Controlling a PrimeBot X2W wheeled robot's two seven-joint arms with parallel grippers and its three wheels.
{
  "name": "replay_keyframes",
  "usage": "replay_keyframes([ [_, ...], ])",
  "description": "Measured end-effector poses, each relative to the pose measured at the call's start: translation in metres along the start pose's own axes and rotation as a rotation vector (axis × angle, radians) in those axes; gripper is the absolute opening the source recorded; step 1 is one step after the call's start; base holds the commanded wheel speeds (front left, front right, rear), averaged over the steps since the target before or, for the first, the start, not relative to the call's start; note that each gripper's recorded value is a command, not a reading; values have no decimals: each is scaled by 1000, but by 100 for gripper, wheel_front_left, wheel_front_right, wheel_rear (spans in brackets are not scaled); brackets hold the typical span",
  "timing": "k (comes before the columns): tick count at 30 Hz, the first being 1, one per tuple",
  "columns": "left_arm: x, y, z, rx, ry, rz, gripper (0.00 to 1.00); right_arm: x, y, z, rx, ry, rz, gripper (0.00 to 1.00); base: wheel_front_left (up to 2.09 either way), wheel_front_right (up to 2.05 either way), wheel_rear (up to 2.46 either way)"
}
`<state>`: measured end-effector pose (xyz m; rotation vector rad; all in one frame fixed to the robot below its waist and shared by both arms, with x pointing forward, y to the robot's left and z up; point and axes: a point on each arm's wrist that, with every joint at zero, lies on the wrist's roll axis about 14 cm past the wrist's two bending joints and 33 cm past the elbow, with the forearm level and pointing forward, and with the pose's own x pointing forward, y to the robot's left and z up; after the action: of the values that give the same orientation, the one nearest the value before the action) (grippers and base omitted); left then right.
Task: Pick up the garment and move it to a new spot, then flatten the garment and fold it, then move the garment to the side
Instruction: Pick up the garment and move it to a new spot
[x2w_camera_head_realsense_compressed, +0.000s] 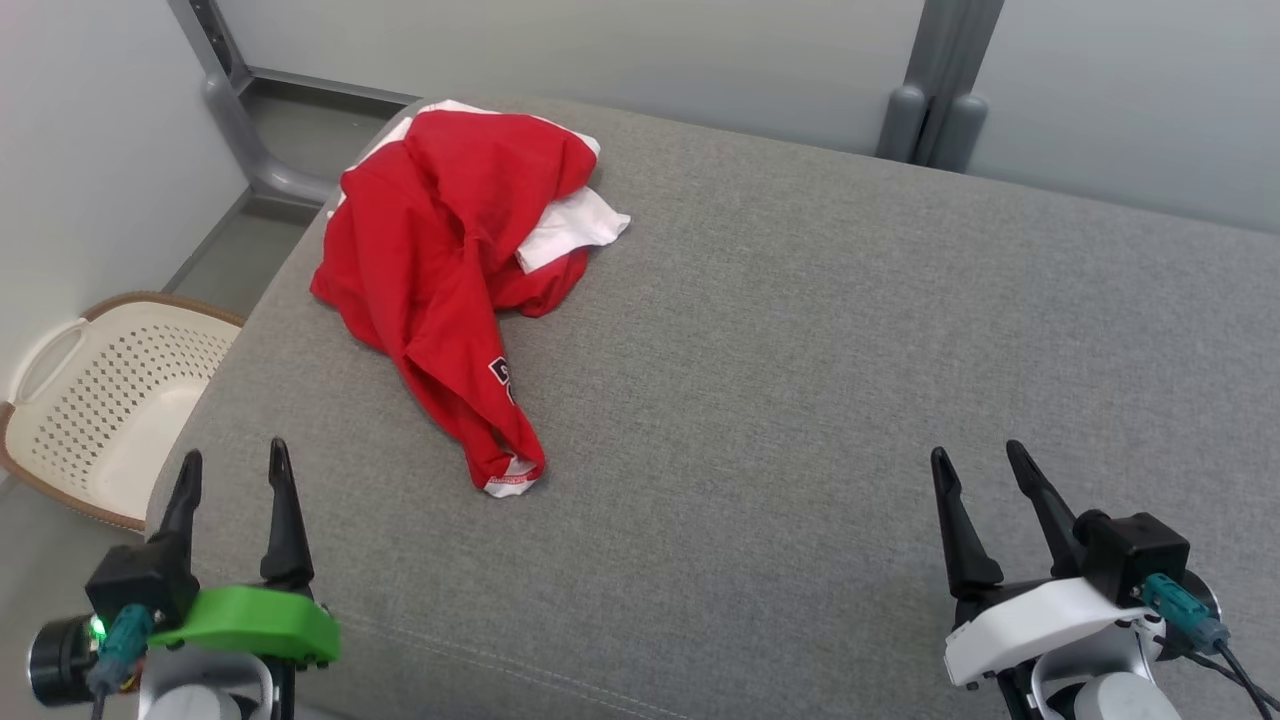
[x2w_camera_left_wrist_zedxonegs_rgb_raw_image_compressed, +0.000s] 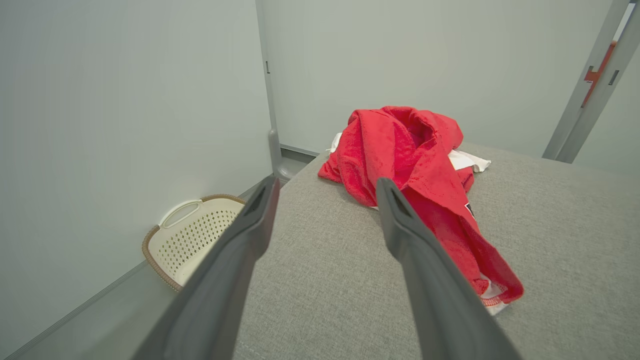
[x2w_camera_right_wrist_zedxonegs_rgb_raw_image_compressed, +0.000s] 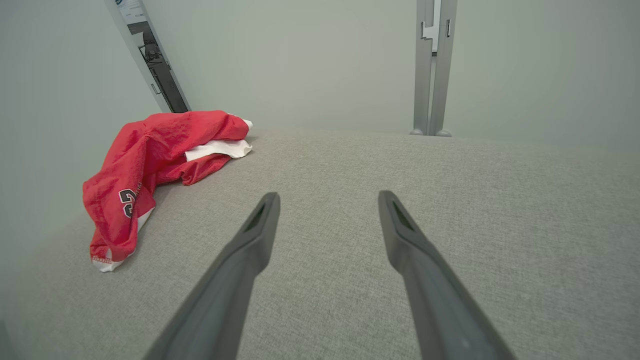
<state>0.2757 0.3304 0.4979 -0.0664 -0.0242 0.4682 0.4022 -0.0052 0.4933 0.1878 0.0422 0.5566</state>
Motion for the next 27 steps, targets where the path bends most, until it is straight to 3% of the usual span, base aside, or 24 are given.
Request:
replay_keyframes([
  [9,83,-41,58,47,-148,-140,100,5,-39,1,-29,3,-80,100,0,0,0],
  [17,166,-88,102,83,-241,-256,100,-5,-94,-2,-53,4,-214,100,0,0,0],
  [23,217,-122,91,53,-186,-316,100,-19,-133,-13,-61,20,-320,100,0,0,0],
  [27,243,-135,48,51,-34,-328,100,-28,-149,-22,-59,35,-374,100,0,0,0],
])
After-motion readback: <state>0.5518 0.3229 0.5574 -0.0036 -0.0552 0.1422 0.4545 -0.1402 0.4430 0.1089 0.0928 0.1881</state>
